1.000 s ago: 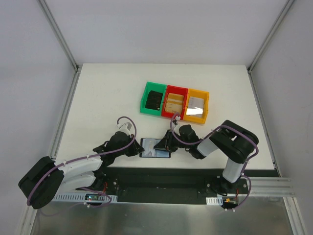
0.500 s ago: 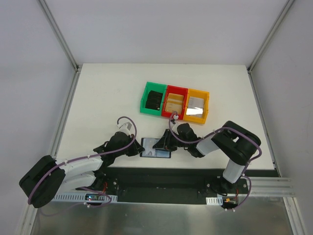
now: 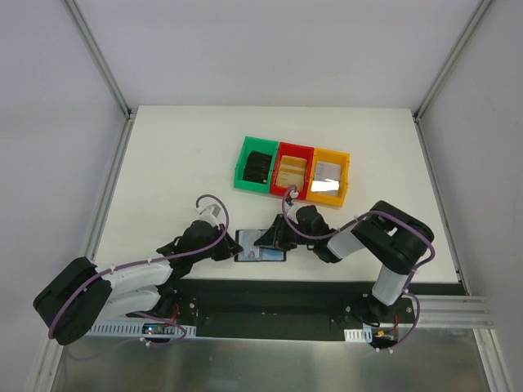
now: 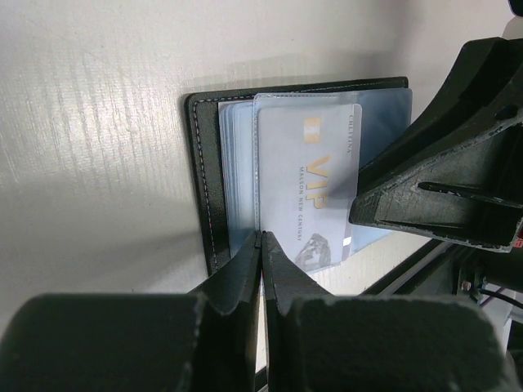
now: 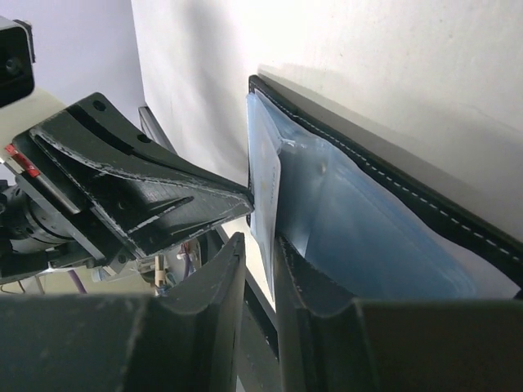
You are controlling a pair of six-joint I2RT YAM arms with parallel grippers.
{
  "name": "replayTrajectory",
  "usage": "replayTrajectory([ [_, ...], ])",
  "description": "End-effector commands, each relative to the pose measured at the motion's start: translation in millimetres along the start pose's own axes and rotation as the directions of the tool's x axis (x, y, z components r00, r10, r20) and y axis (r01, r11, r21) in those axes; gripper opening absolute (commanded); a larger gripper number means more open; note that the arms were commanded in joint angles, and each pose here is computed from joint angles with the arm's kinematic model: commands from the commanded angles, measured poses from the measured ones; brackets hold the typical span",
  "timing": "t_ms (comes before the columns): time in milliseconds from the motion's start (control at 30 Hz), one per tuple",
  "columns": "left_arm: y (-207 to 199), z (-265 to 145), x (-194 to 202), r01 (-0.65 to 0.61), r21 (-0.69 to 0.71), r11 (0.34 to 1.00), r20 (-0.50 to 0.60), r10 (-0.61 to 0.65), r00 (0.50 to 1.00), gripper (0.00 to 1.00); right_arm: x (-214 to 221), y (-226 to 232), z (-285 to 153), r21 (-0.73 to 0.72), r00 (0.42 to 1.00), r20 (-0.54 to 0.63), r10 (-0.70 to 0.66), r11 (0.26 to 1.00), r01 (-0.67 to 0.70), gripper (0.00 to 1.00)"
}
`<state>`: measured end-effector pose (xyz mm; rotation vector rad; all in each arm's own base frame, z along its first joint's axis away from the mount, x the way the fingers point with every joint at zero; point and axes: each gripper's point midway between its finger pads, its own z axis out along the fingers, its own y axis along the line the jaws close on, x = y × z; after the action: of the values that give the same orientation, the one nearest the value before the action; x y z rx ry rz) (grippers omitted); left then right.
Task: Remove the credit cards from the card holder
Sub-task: Remove the credit card from the card holder.
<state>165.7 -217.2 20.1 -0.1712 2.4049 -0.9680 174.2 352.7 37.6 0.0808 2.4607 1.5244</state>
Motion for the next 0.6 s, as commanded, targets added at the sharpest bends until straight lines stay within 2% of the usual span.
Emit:
replayTrajectory([
  [0, 21.7, -0.9, 21.5, 0.010, -0.062, 0.998, -0.070, -0.014, 0.997, 0.00, -10.5, 27.6, 3.0, -0.126, 0.999, 0.049, -0.004, 0.992, 0.010, 0.23],
  [267, 21.9, -0.1, 23.2, 0.012, -0.060, 0.998, -0.077, -0.017, 0.997, 0.00, -9.6, 27.7, 4.6, -0.129, 0.999, 0.039, 0.003, 0.992, 0.002, 0.23],
  [567, 23.7, -0.1, 22.6, 0.015, -0.067, 0.998, -0.071, -0.019, 0.997, 0.00, -8.5, 17.9, -0.6, -0.111, 0.999, 0.040, 0.015, 0.994, -0.010, 0.10],
])
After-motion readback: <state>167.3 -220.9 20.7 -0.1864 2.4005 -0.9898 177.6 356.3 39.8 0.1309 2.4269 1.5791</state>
